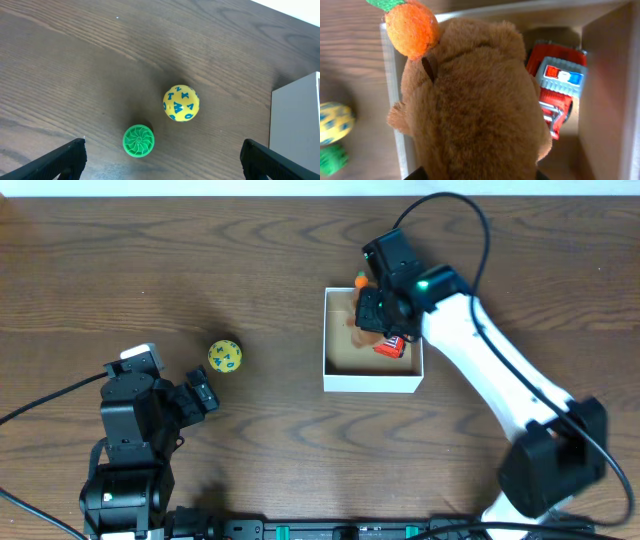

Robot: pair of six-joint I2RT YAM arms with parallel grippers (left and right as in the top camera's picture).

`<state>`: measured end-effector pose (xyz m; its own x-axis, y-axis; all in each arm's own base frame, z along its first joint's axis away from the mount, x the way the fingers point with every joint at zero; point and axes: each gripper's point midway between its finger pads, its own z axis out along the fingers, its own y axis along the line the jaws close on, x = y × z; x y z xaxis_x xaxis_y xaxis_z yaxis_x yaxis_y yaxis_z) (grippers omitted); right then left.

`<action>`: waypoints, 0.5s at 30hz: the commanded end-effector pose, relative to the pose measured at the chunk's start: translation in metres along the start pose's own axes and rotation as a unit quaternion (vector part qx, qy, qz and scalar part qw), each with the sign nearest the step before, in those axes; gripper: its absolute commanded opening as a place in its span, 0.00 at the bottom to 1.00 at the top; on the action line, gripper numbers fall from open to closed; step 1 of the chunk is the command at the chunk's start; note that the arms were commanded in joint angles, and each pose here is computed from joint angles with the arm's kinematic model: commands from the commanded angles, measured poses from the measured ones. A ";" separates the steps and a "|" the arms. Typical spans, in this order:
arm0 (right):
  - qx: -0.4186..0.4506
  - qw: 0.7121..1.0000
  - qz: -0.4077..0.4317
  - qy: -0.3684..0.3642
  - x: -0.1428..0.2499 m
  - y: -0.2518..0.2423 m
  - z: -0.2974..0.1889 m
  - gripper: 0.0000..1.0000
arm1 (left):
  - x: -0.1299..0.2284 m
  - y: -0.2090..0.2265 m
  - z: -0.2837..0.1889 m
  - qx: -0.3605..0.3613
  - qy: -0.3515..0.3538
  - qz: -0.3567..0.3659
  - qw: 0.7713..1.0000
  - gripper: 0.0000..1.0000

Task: Pack container
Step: 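Carry the brown bear into the box beside the truck and release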

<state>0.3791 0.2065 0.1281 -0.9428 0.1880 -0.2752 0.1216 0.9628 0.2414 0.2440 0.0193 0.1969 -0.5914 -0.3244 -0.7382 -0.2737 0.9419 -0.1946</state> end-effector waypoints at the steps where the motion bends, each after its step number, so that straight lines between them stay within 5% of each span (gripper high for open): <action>1: 0.022 0.999 0.024 0.016 0.006 -0.004 0.027 0.16 | -0.008 -0.002 -0.006 0.005 -0.011 -0.006 1.000 0.98; 8: 0.033 0.998 0.013 0.043 0.012 -0.007 0.074 0.26 | -0.008 -0.002 -0.006 0.005 -0.011 -0.006 1.000 0.98; 15: 0.019 0.999 -0.018 0.034 0.006 -0.001 0.079 0.74 | -0.008 -0.002 -0.006 0.005 -0.011 -0.006 1.000 0.98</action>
<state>0.3939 0.2181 0.0485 -0.9660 0.1745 -0.1907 0.1377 0.9718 0.1916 0.2439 0.0193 0.1968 -0.5917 -0.3244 -0.7380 -0.2738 0.9419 -0.1945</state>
